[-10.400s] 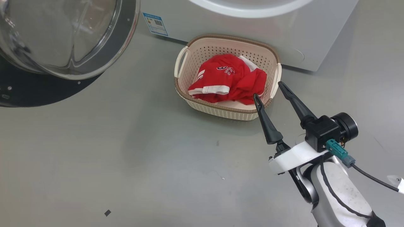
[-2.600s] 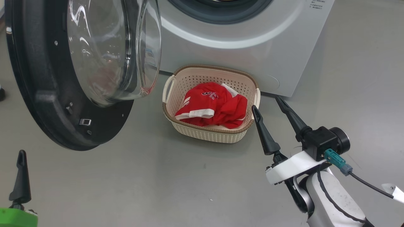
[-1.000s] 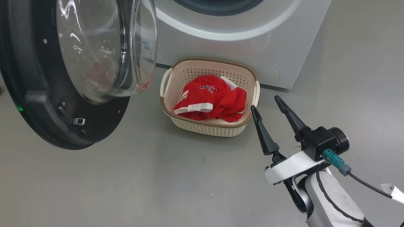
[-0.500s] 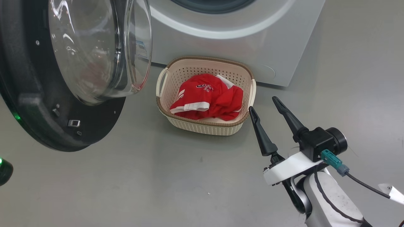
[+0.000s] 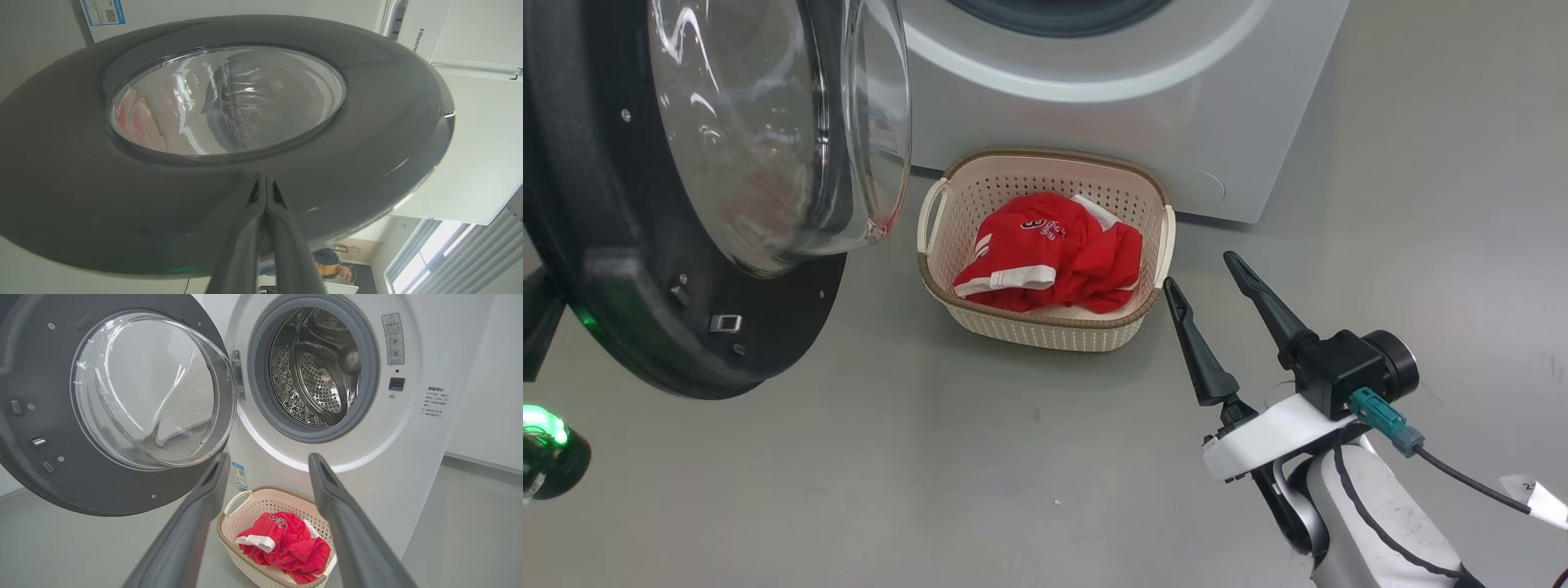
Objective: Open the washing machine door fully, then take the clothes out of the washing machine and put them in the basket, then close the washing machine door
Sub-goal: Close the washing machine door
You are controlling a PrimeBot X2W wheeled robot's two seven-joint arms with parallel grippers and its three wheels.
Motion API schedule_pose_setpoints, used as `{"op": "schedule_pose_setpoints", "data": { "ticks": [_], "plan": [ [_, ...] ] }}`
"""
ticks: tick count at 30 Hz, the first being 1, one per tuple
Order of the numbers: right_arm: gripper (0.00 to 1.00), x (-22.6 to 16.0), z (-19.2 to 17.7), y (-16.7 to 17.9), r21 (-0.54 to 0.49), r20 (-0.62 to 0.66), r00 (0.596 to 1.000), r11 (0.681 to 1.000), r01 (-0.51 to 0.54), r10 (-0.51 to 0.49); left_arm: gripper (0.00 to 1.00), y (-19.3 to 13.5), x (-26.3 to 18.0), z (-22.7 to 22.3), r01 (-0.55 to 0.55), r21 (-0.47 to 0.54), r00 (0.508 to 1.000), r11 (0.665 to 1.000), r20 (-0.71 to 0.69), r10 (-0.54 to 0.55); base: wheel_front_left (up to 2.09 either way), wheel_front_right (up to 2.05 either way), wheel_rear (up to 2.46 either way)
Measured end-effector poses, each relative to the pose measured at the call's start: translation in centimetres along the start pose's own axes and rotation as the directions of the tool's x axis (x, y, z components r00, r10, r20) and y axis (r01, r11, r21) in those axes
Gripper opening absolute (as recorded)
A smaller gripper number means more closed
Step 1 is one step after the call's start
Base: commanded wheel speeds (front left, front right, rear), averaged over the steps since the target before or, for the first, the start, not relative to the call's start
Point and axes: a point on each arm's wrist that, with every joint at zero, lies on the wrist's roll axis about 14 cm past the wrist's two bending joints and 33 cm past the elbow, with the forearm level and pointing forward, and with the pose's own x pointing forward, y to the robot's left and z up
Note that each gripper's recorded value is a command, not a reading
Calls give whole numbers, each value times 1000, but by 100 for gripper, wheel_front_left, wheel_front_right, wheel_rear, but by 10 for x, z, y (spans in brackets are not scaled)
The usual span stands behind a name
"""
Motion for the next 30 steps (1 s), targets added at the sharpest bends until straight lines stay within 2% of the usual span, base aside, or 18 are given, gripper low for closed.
{"op": "schedule_pose_setpoints", "data": {
  "ticks": [9, 19, 30],
  "plan": [
    [100, -2, 1, -8, -3, 3, 1000, 1000, 29, -29, 0, 11, 7, -28, -26, -1, 994, 1000, -111, 26, 0, 0, 0],
    [100, -4, 7, -19, -14, 18, 998, 998, 58, -58, 0, 13, 20, -54, -7, -37, 981, 999, -192, -1, 0, 0, 0],
    [100, -22, 17, -51, -38, 37, 984, 984, 173, -172, 0, 22, 49, -103, -14, -70, 942, 997, -336, -10, 0, 0, 0]
  ]
}}
